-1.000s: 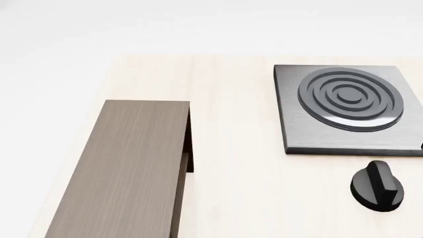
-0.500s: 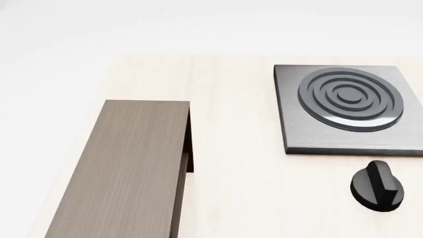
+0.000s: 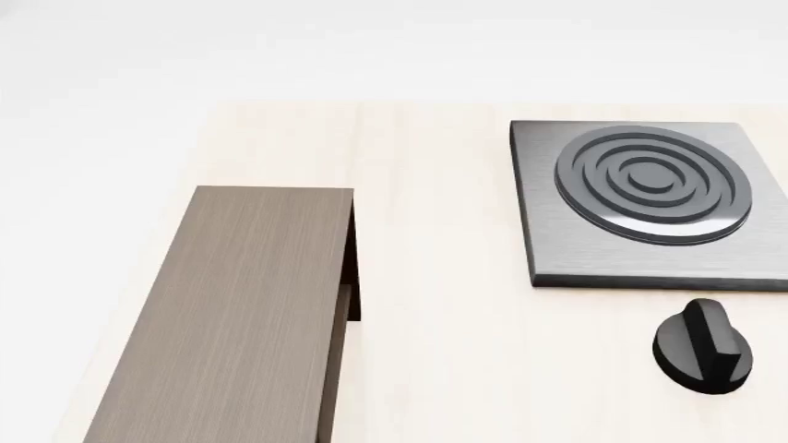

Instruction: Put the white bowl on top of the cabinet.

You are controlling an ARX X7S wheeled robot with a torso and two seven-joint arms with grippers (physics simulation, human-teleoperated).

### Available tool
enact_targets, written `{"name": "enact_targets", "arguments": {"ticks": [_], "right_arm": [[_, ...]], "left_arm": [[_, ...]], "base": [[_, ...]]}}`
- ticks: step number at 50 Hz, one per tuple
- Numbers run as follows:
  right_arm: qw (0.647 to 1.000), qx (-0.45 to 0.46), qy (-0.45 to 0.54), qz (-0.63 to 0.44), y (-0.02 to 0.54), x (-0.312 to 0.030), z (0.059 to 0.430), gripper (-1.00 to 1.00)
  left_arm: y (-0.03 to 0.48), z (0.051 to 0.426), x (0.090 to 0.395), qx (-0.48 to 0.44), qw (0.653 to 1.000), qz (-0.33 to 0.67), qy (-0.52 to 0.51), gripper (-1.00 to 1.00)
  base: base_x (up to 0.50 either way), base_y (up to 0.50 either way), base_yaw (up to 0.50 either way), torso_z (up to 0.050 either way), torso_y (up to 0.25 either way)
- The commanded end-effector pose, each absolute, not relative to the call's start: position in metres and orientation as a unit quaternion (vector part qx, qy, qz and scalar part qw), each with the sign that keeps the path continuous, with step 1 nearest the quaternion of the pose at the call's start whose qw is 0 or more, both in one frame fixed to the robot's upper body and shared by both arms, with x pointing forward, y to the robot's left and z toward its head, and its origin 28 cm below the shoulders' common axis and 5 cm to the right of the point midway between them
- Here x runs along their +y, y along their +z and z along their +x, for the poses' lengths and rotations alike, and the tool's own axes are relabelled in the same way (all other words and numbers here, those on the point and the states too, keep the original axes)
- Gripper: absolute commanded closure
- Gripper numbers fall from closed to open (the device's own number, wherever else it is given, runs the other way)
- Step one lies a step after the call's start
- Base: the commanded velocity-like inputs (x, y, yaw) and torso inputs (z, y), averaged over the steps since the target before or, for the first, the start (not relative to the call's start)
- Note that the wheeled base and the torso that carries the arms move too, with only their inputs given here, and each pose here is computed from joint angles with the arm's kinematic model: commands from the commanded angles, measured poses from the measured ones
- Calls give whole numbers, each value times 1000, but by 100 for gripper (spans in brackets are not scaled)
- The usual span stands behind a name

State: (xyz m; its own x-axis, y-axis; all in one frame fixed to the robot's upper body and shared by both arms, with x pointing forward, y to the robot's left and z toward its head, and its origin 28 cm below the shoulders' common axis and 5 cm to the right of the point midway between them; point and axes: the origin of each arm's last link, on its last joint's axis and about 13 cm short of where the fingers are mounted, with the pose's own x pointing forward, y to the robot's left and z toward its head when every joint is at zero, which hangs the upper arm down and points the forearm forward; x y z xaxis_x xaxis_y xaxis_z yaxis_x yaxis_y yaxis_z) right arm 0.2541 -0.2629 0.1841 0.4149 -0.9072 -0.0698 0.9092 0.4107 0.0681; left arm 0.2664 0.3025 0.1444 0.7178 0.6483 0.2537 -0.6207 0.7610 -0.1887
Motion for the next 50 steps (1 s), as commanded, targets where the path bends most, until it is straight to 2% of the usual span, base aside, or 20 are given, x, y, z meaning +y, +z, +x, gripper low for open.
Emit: {"name": "enact_targets", "arguments": {"ticks": [1,27,37,50], "right_arm": [[842,62,-532,63,184,-263,254,-100],[842,99,-526,66,179,-263,255,-100],[826,88,-548,97,181,-268,251,-100],[822,114,-538,146,177,-270,243,-100]], "left_arm": [[144,267,302,-154,925,-44,344,-100],[144,267,302,-153,926,-41,343,-100],[143,267,303,-153,926,-41,344,-100],[142,268,303,-151,925,-42,345,-100]], "base": [[0,0,0,0,0],[0,0,0,0,0],[0,0,0,0,0],[0,0,0,0,0]]}}
